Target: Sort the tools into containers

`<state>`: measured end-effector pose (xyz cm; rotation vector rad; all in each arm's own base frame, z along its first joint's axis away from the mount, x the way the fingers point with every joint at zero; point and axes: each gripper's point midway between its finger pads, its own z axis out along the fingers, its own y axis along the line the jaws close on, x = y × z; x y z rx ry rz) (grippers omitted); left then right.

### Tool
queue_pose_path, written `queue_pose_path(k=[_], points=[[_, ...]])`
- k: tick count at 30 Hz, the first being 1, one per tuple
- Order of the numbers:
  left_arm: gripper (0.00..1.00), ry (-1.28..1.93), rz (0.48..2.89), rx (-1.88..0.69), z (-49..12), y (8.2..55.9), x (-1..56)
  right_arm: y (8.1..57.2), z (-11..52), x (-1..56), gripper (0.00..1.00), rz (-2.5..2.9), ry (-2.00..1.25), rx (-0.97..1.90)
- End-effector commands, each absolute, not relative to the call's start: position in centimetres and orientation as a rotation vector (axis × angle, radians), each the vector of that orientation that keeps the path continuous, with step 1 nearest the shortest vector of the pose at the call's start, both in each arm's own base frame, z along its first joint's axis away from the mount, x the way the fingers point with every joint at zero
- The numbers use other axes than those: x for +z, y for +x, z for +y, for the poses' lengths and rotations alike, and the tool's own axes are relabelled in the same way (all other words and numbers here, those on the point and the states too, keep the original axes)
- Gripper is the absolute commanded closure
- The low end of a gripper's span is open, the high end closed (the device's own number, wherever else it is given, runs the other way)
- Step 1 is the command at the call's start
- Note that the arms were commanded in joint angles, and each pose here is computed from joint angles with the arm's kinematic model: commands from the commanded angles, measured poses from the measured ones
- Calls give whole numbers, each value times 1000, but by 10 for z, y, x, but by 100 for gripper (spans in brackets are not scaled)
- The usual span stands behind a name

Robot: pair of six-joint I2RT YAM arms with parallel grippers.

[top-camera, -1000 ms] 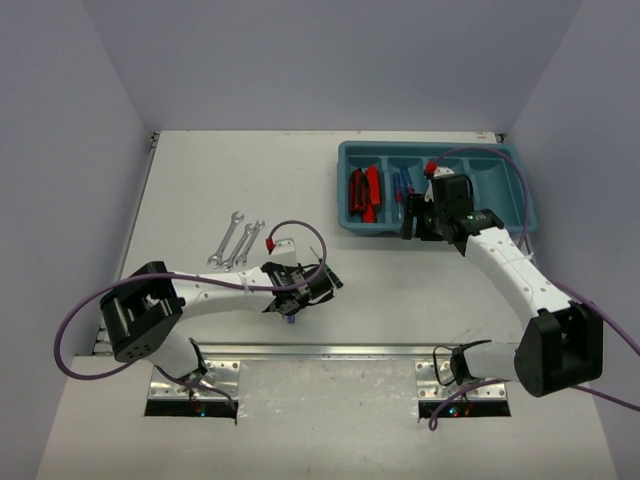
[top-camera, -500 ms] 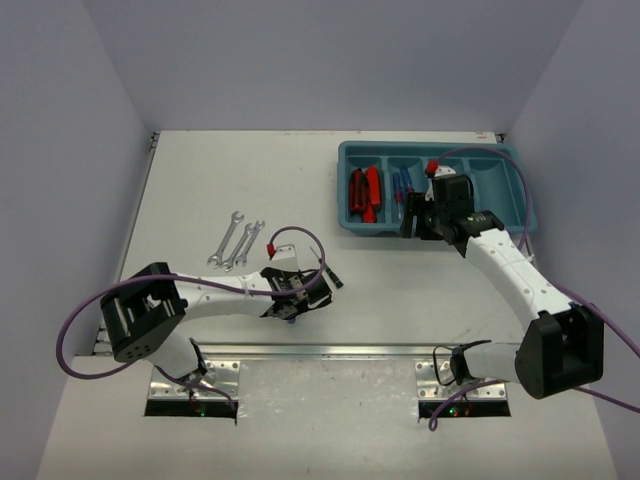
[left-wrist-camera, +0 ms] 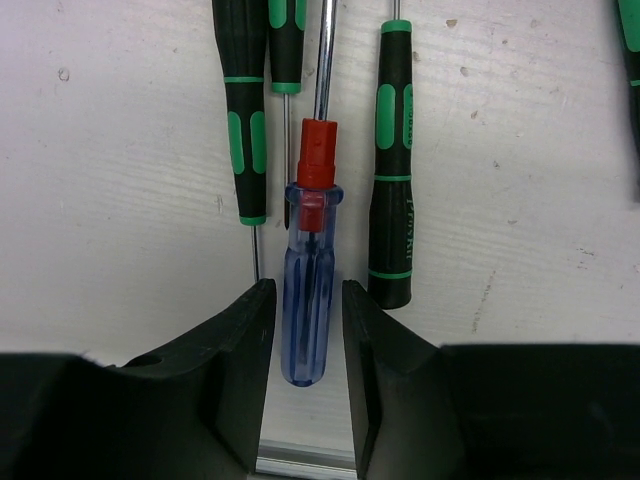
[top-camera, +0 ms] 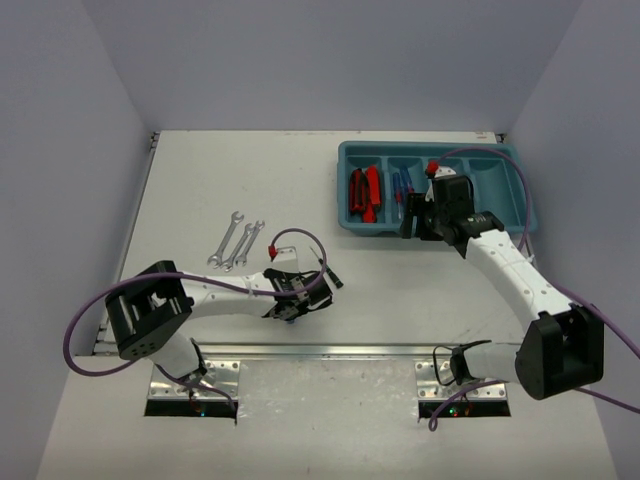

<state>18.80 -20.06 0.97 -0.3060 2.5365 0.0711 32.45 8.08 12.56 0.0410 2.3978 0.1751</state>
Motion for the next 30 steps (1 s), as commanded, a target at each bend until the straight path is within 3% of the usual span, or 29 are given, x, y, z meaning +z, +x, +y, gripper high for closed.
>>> queue_pose_path(k=[1,7,14,18,19,21,22,26,30], points=[[73,-280,2538,63,-201,185,3,333,83,140,27,2327,55,204],[77,-269,2551,69,-200,183,-2,333,88,140,27,2325,51,240],[98,-265,2533,28,-202,182,10,332,93,141,27,2322,46,271],[100,-246,2486,-59,-212,184,36,330,99,145,26,2311,35,321],[100,-240,2461,-100,-217,186,48,328,109,147,24,2306,11,391],[100,-201,2409,-141,-224,186,64,324,122,152,5,2281,1,494],[100,-196,2382,-166,-225,185,73,324,131,157,1,2254,0,560],[100,-168,2275,-268,-226,187,101,287,205,197,1,2078,-191,1189],[100,-74,2161,-522,-245,182,130,249,259,209,2,2016,-367,1405]])
